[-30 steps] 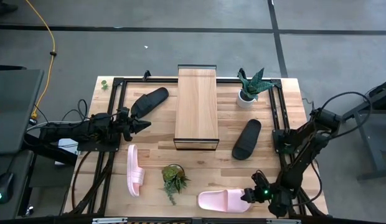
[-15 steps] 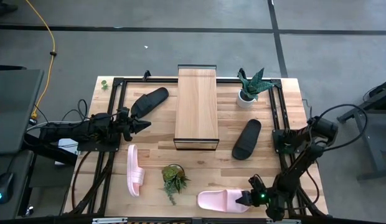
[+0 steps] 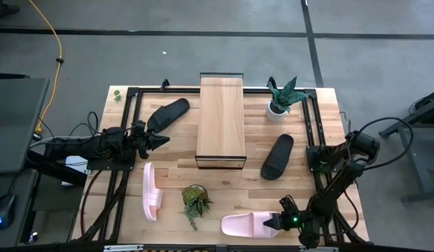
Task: Pick and place slides into the shelf
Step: Put the right pink slide on the shelf
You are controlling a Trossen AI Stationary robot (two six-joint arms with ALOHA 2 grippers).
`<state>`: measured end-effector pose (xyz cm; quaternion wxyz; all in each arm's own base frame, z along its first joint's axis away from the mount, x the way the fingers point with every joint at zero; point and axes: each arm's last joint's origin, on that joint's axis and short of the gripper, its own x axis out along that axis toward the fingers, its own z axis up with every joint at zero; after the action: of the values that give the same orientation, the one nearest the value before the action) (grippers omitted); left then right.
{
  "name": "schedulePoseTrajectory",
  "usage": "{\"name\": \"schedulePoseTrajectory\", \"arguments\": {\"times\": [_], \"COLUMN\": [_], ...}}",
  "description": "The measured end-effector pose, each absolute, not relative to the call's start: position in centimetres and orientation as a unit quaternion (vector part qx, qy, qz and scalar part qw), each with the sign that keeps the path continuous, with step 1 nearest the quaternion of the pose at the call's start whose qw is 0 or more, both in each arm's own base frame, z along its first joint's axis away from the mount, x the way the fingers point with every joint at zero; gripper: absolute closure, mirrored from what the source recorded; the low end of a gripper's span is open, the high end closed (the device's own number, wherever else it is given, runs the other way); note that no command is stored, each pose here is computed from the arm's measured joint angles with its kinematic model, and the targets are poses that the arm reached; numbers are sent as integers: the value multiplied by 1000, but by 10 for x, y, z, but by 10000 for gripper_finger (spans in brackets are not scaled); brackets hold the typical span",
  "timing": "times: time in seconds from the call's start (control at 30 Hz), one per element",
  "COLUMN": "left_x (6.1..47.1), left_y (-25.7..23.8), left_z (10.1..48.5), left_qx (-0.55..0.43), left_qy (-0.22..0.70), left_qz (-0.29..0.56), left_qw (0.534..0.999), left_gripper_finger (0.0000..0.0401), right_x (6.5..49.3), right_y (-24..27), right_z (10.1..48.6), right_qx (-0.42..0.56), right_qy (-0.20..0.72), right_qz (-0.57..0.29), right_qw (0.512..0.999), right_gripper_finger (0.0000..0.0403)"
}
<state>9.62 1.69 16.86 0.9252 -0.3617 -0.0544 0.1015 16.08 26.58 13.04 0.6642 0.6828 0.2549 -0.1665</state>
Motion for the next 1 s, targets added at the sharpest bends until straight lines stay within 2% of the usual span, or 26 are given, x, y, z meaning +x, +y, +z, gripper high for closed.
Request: {"name": "schedulePoseTrajectory", "arguments": {"times": [0.4, 1.0], "left_x": [96, 96], "left_y": [17, 17], "left_z": [169, 169], "left_qx": [-362, -362], "left_qy": [-54, -54], "left_qz": [102, 102], "left_qw": [925, 925], "left_gripper_finger": [400, 400], "right_x": [162, 173], "right_y": [267, 283], "right_z": [133, 159], "right_qx": [677, 684], "right_qy": [237, 178], "right_qz": [-154, -102], "right_qw": [680, 700], "right_gripper_finger": [396, 402]}}
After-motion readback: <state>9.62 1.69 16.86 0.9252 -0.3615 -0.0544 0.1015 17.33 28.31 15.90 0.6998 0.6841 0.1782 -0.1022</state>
